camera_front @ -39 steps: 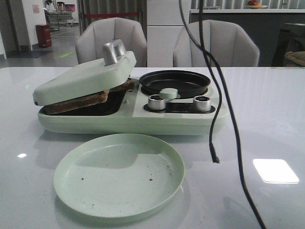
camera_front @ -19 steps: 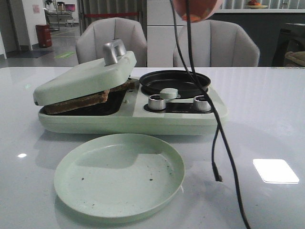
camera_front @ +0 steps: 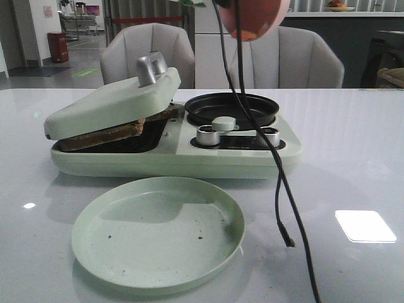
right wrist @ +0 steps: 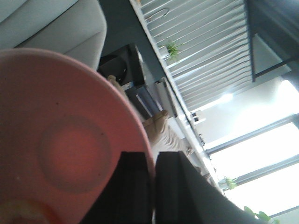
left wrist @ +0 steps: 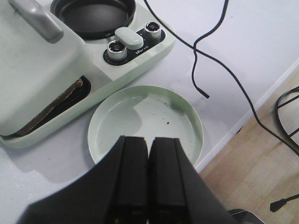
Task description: Make breakfast with bread and shrimp
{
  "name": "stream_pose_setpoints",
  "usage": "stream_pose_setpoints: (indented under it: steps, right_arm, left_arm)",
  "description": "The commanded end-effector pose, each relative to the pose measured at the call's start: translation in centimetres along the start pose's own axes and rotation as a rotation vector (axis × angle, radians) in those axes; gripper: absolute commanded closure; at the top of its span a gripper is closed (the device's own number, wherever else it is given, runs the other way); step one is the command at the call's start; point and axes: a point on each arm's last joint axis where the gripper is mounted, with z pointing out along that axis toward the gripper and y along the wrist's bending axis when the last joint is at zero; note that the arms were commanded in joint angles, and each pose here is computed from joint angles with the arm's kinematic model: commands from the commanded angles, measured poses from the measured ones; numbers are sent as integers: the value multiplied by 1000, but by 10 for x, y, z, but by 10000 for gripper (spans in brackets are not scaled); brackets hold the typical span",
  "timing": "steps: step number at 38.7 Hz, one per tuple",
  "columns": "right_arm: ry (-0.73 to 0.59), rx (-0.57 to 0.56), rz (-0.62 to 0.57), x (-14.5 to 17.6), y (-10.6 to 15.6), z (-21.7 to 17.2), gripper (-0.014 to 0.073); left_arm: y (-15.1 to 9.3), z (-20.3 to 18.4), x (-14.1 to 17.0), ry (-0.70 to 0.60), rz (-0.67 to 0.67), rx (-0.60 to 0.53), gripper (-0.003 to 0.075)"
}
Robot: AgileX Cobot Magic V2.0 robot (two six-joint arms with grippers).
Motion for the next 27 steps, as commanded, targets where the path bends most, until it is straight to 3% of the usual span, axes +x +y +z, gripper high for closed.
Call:
stream_pose_setpoints:
  steps: [1, 6, 10, 15, 21, 27]
  right_arm:
    - [-48, 184, 66, -12, -70, -13, 578]
    - [-27, 45, 76, -9, -47, -11, 578]
    - [-47, 41, 6, -7, -32, -11, 578]
    - [-76, 133, -30, -10, -41, -13, 578]
    - [-61, 162, 0, -9, -60, -15, 578]
    - [-58, 99, 15, -8, -51, -14, 578]
  left_arm:
    - [0, -5, -14, -93, -19, -18, 621]
    - [0, -5, -14, -93, -19, -18, 621]
    - [0, -5, -14, -93, -19, -18, 621]
    - [0, -5, -14, -93, -19, -18, 621]
    - [0, -5, -14, -93, -19, -18, 621]
    - [0, -5, -14, -93, -19, -18, 621]
